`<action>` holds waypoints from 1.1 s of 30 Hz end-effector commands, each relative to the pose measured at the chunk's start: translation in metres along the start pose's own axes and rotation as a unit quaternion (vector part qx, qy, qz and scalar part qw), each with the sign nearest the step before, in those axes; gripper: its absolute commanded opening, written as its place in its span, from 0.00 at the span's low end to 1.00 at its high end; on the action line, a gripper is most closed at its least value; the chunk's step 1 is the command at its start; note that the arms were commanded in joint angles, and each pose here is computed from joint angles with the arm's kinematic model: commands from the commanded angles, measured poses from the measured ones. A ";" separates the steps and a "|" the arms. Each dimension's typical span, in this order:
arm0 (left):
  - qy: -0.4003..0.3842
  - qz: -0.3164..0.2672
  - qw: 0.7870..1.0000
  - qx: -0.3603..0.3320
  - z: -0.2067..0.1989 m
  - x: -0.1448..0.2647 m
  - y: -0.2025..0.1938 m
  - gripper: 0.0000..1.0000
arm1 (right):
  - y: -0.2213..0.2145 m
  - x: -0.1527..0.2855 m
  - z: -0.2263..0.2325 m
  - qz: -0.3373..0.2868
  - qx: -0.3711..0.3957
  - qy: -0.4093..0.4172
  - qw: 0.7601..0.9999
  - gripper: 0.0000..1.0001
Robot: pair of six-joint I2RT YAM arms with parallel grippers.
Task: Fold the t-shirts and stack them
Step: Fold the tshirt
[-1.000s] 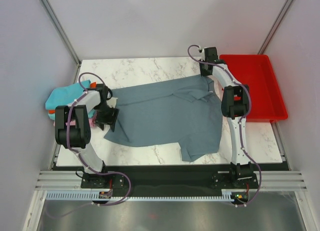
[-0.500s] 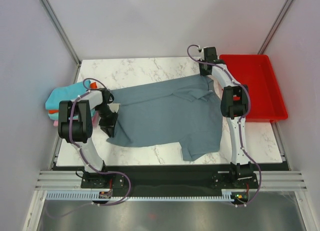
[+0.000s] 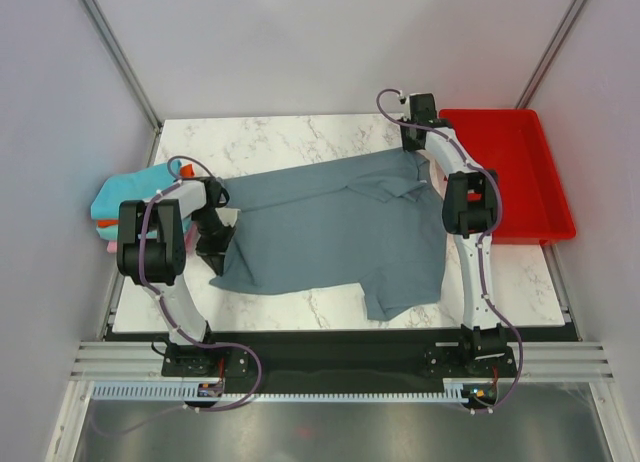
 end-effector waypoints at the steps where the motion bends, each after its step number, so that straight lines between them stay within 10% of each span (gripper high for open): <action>1: 0.033 -0.003 0.999 -0.018 0.012 0.009 0.000 0.02 | 0.007 -0.003 -0.025 -0.011 -0.002 -0.037 0.999 0.00; 33: 0.077 -0.025 0.997 -0.021 0.006 0.036 -0.045 0.02 | 0.029 0.035 -0.032 -0.030 -0.010 -0.039 0.999 0.00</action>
Point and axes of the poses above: each gripper's point midway between its finger pads, its own x axis back along the fingers, its own z axis along the line the jaws close on, y = z × x, the point moved 1 cm from there along x, back along the fingers, and after that the axes turned 7 degrees about -x, right-handed, at the moved point
